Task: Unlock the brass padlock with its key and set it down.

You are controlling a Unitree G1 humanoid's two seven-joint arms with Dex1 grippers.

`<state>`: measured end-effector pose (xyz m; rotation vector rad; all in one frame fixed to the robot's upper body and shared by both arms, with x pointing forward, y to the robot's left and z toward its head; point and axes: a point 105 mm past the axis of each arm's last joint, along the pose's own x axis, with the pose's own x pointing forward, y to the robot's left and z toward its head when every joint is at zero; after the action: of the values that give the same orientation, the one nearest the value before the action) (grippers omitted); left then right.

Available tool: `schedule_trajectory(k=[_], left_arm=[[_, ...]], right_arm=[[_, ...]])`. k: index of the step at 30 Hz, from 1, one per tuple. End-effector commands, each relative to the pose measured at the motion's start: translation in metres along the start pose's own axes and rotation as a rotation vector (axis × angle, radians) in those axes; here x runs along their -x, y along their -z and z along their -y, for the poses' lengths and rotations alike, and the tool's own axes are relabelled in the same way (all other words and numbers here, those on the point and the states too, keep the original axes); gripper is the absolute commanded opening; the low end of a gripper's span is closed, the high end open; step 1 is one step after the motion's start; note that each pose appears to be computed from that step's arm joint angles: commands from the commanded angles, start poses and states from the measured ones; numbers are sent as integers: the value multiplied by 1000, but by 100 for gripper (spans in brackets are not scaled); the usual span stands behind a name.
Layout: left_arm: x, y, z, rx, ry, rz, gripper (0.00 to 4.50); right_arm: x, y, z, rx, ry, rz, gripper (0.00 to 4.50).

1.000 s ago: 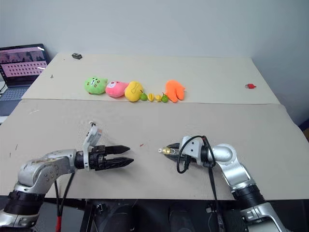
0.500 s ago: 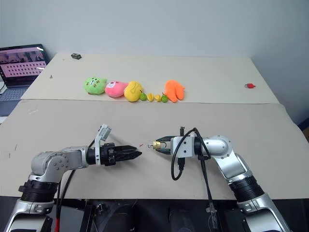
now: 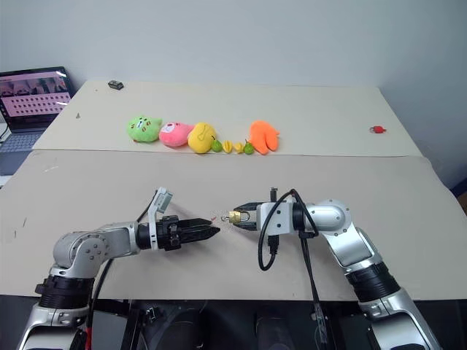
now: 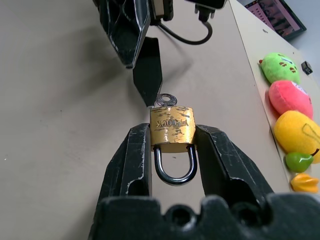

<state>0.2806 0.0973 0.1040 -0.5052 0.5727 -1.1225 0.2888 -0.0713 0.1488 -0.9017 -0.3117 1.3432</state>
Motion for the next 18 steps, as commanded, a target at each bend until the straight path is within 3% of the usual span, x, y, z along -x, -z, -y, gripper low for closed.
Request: schedule_trajectory(k=[1, 9, 13, 16, 18], left_arm=[[-5, -12, 11, 24, 53, 44, 450], [-9, -36, 22, 152, 138, 142, 450], [-6, -36, 23, 182, 151, 137, 450], [-5, -28, 27, 192, 170, 110, 378], [-6, -23, 28, 198, 172, 83, 304]], right_arm=[[3, -19, 11, 47, 16, 48, 91], [12, -14, 8, 12, -9, 33, 91], [16, -9, 9, 4, 1, 20, 91], [16, -10, 12, 2, 10, 23, 91], [16, -10, 13, -1, 14, 24, 91]])
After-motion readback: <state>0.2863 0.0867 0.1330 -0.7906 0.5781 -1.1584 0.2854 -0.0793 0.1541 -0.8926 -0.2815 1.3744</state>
